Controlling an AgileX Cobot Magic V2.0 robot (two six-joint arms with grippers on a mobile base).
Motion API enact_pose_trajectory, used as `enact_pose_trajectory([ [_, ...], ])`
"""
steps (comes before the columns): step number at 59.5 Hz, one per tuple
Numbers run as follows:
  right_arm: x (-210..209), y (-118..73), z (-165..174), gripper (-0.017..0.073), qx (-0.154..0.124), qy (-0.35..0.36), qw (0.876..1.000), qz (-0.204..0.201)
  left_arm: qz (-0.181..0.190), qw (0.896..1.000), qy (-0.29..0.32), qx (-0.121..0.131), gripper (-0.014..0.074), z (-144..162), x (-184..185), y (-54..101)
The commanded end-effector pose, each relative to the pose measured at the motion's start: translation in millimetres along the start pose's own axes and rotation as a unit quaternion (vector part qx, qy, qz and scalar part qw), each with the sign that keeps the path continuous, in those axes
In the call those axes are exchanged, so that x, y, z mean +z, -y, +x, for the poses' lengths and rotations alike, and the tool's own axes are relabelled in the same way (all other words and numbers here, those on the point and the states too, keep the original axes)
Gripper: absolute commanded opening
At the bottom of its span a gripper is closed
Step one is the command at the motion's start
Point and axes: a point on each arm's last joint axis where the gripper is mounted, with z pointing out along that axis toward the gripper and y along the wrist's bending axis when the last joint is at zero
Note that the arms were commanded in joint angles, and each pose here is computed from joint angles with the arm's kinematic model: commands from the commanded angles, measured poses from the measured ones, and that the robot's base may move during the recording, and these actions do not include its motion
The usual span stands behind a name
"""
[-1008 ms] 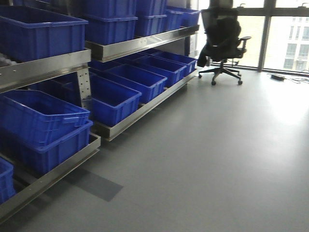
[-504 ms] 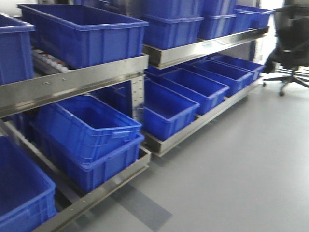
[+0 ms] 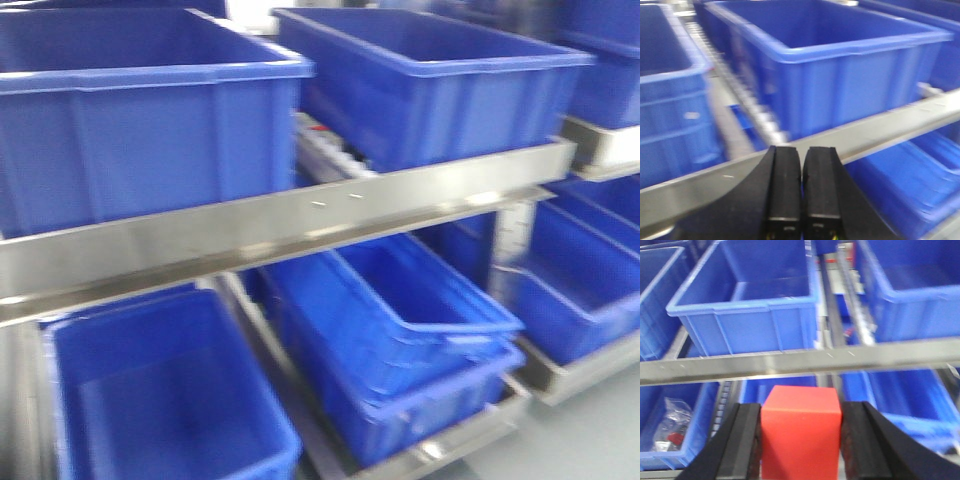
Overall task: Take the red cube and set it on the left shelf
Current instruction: 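Bring the held red cube over an empty blue bin on the shelf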
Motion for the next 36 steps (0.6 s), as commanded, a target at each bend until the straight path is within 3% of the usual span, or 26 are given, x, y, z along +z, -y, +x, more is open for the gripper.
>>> enact_pose_trajectory([
  [1, -3.3, -0.6, -16.1, 0.0057, -0.006, 0.057, 0.998, 0.002, 0.004, 0.999, 0.04, -0.002, 0.0101, -1.0, -0.2, 0.4],
  [36, -3.3, -0.6, -16.1, 0.0057, -0.006, 0.057, 0.998, 0.002, 0.004, 0.999, 0.04, -0.002, 0.0101, -1.0, -0.2, 0.4],
])
